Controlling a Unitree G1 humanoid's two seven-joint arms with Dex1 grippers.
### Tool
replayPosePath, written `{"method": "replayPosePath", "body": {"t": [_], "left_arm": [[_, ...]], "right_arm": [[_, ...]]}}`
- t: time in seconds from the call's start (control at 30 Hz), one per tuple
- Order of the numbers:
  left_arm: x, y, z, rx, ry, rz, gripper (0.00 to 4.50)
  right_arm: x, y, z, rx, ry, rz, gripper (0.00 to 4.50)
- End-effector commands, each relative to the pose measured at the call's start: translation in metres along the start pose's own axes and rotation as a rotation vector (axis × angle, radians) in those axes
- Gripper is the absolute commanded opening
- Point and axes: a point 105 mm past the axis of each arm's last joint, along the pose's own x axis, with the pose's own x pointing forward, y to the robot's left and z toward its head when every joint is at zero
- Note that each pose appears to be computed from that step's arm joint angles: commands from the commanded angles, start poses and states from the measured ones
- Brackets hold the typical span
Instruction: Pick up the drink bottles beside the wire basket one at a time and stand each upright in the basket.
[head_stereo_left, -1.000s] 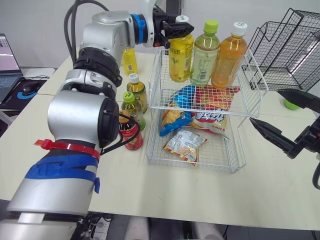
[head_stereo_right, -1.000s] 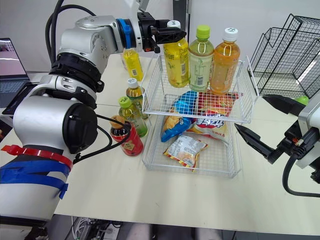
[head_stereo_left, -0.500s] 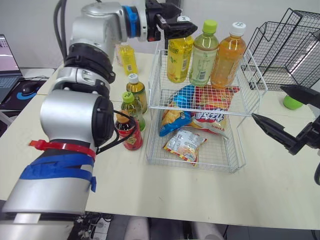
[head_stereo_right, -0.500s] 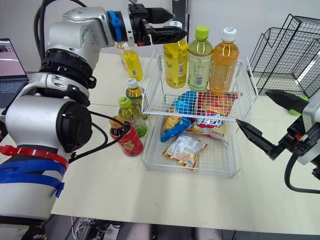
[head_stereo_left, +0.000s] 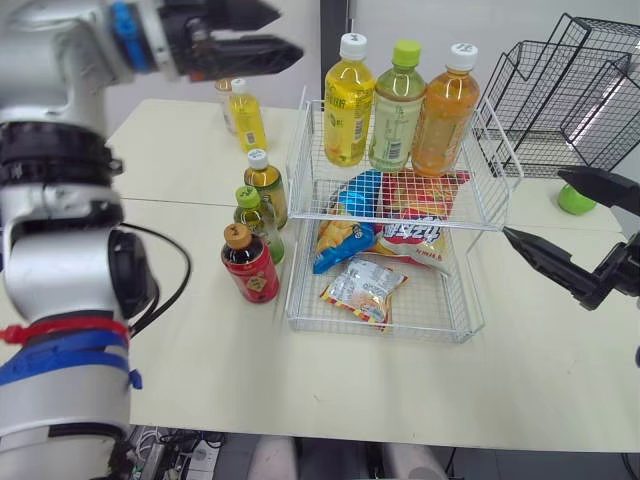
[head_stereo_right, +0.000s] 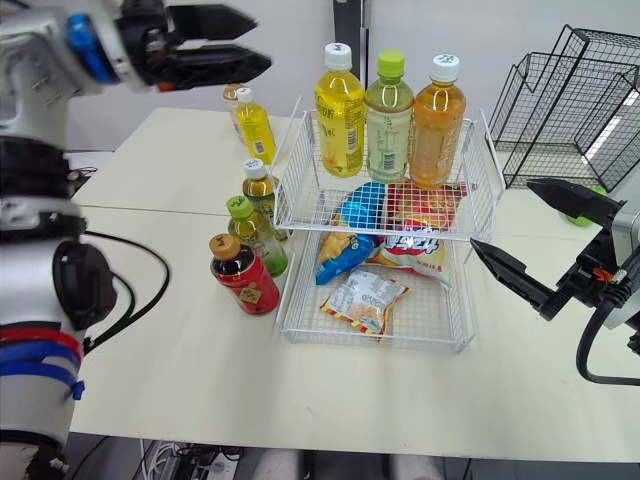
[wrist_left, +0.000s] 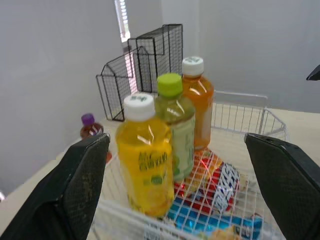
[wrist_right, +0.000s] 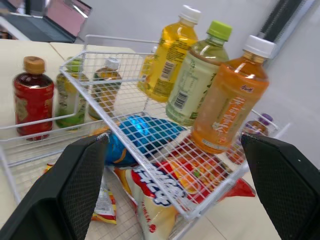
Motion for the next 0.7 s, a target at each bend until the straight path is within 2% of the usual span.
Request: {"method": "replayPosePath", "body": {"t": [0.03, 0.17, 0.3, 0.53, 0.7], "left_arm": [[-0.029, -0.020, 0.008, 0.005, 0.006, 0.049, 4.49], [-0.057, -0.043, -0.037, -0.108, 0.113, 0.151, 4.49], [-0.068, -0.065, -0.077, -0.212, 0.137, 0.273, 4.49], [-0.045, -0.095, -0.113, -0.238, 0.065, 0.532, 4.49], [-0.029, -0.107, -0.132, -0.237, 0.080, 0.682, 4.49]], "right_arm": [[0.010, 0.013, 0.007, -0.013, -0.042, 0.160, 4.50], [0.023, 0.025, 0.007, 0.008, -0.068, 0.361, 4.50], [0.033, 0.028, 0.005, 0.009, -0.092, 0.480, 4.50], [0.042, 0.030, 0.004, 0.030, -0.122, 0.554, 4.50], [0.042, 0.031, 0.003, 0.033, -0.123, 0.567, 4.50]]}}
